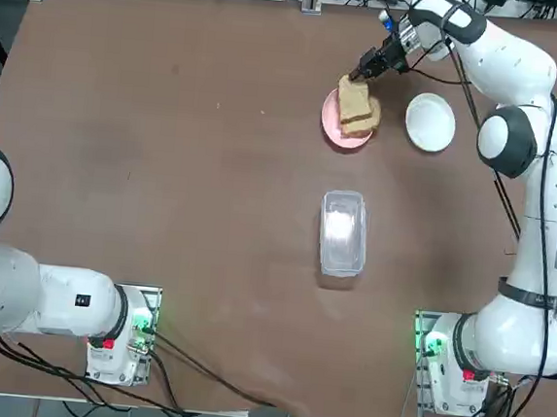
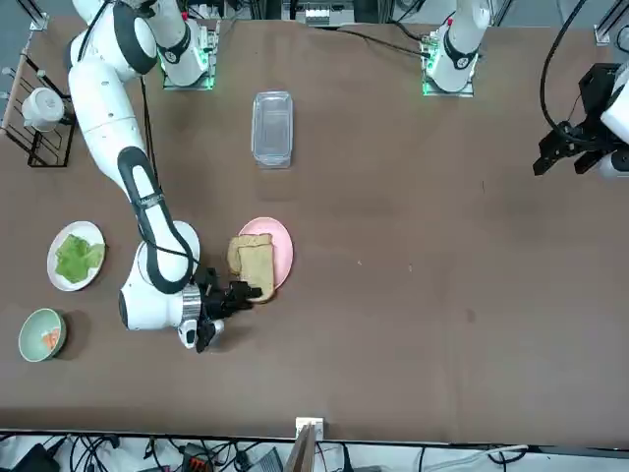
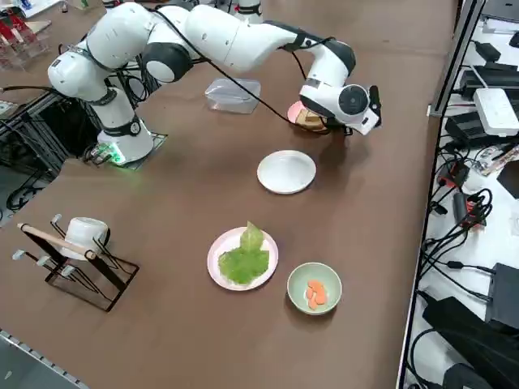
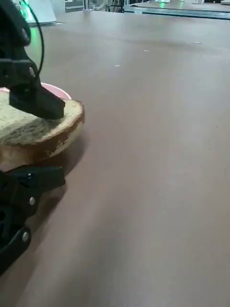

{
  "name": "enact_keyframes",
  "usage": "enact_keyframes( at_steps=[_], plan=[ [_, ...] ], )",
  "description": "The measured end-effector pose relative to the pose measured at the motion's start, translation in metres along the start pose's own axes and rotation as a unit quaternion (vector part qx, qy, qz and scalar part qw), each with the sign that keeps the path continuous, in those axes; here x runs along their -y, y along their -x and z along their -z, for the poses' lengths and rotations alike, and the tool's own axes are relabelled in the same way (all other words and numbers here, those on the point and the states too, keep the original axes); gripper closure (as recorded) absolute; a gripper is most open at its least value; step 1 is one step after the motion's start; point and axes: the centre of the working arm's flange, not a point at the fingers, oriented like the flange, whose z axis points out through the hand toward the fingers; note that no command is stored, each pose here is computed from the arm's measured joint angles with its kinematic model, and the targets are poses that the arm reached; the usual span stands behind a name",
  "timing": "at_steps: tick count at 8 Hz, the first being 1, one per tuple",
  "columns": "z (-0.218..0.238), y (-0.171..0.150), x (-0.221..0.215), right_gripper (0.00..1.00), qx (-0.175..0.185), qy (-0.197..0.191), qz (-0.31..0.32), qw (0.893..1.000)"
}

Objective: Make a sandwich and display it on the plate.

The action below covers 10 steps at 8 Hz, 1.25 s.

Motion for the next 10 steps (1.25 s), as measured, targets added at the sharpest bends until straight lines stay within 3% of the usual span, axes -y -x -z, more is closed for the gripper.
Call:
enact_keyframes(
  at_steps=[3, 4, 7, 10],
  plan=[
    [-0.001, 0.001, -0.001, 0.48, 0.001, 0.0, 0.003, 1.0],
    [-0.001, 0.001, -0.001, 0.68, 0.001, -0.001, 0.003, 1.0],
    [0.0, 0.0, 0.001, 0.9, 0.0, -0.002, 0.006, 1.0],
    [0.019, -0.012, 0.026, 0.9, -0.012, -0.003, 0.005, 1.0]
  ],
)
